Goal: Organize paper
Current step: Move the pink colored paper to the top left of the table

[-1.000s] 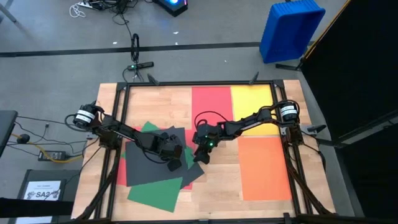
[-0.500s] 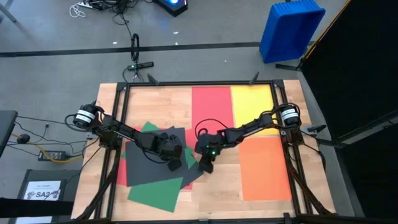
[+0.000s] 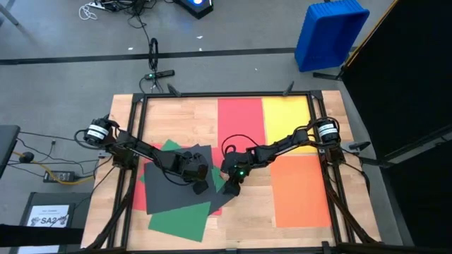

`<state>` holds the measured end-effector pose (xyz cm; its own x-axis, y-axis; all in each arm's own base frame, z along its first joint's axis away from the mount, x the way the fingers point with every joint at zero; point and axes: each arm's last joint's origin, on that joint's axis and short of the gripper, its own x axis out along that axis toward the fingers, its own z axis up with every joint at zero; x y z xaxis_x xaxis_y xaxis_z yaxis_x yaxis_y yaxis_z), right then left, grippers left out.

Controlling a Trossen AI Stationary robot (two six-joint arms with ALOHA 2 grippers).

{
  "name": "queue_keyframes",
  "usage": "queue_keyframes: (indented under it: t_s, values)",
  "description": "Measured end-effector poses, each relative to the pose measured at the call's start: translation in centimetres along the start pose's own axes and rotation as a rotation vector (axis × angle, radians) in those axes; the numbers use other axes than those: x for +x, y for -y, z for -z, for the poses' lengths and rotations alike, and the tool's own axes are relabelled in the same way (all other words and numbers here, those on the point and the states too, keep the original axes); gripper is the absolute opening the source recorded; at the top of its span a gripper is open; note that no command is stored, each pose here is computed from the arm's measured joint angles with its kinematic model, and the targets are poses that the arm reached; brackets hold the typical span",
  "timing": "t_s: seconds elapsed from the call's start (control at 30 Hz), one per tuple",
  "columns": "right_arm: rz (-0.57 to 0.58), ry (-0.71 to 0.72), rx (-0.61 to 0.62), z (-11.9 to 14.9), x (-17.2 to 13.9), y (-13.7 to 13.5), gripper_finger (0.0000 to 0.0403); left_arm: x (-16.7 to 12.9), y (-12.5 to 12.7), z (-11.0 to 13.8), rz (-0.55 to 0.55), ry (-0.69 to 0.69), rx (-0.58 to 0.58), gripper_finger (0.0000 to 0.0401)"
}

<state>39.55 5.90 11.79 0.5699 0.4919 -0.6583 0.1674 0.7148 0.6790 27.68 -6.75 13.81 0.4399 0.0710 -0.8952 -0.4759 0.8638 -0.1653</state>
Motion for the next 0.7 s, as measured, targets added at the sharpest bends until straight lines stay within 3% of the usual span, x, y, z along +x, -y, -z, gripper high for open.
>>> queue_keyframes:
  t_s: [0.7]
  values:
    - [0.023,0.021,0.072,-1.6,-1.3,2.3,0.0214,0.0,0.0,0.0,0.003,0.003,-0.007,0.0016]
